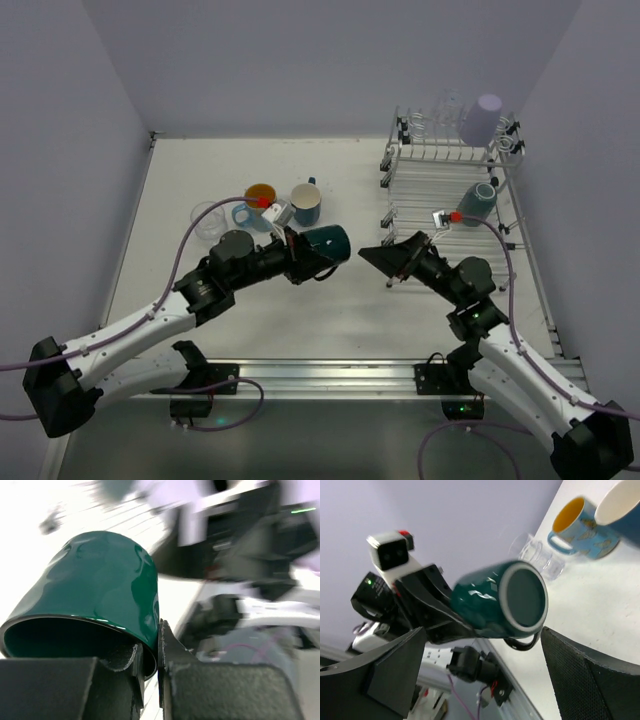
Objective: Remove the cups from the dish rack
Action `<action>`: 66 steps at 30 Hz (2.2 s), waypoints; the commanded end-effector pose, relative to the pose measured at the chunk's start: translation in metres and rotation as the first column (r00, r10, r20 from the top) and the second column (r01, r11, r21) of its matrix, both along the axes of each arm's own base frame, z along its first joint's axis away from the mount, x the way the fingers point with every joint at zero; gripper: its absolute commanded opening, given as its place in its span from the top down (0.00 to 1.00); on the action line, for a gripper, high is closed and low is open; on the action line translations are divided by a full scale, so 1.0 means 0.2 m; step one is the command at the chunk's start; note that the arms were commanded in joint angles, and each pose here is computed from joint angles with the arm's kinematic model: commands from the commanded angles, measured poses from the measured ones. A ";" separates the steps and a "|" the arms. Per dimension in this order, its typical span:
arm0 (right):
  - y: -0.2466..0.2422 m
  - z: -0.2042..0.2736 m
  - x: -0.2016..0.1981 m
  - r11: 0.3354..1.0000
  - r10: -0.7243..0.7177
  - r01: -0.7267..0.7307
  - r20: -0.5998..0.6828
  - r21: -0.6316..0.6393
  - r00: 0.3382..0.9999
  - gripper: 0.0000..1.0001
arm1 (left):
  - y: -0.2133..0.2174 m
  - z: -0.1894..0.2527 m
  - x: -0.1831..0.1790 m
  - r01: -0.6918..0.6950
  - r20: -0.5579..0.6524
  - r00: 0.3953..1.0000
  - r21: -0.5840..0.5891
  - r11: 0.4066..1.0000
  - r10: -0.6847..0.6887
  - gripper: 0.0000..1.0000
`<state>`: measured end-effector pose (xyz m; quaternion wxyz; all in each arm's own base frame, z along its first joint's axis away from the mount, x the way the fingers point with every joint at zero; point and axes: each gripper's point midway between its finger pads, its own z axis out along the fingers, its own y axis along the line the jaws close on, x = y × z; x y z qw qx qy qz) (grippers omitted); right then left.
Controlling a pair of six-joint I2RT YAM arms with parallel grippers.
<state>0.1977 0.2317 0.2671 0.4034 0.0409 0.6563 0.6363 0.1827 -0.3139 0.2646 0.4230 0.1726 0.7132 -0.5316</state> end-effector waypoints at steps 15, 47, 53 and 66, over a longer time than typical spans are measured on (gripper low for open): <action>-0.19 -0.11 0.10 0.908 -0.208 0.218 0.066 -0.359 0.976 0.01 | 0.83 -0.69 0.30 -0.259 0.033 0.880 0.870 0.421 0.473 1.00; -0.40 -0.18 0.18 0.742 -0.372 0.378 0.129 -0.554 0.919 0.01 | 0.97 -0.47 0.46 -0.411 0.033 0.805 0.752 0.515 0.592 0.28; -0.68 -0.21 0.35 0.468 -0.599 0.527 0.183 -0.709 0.779 0.05 | 0.71 0.21 0.31 -0.468 0.241 0.880 0.302 0.830 0.409 0.27; -1.40 -0.18 0.66 0.095 -0.897 0.690 0.239 -0.717 0.372 0.01 | 0.63 0.20 -0.04 -0.243 0.398 0.899 0.101 0.965 0.184 0.25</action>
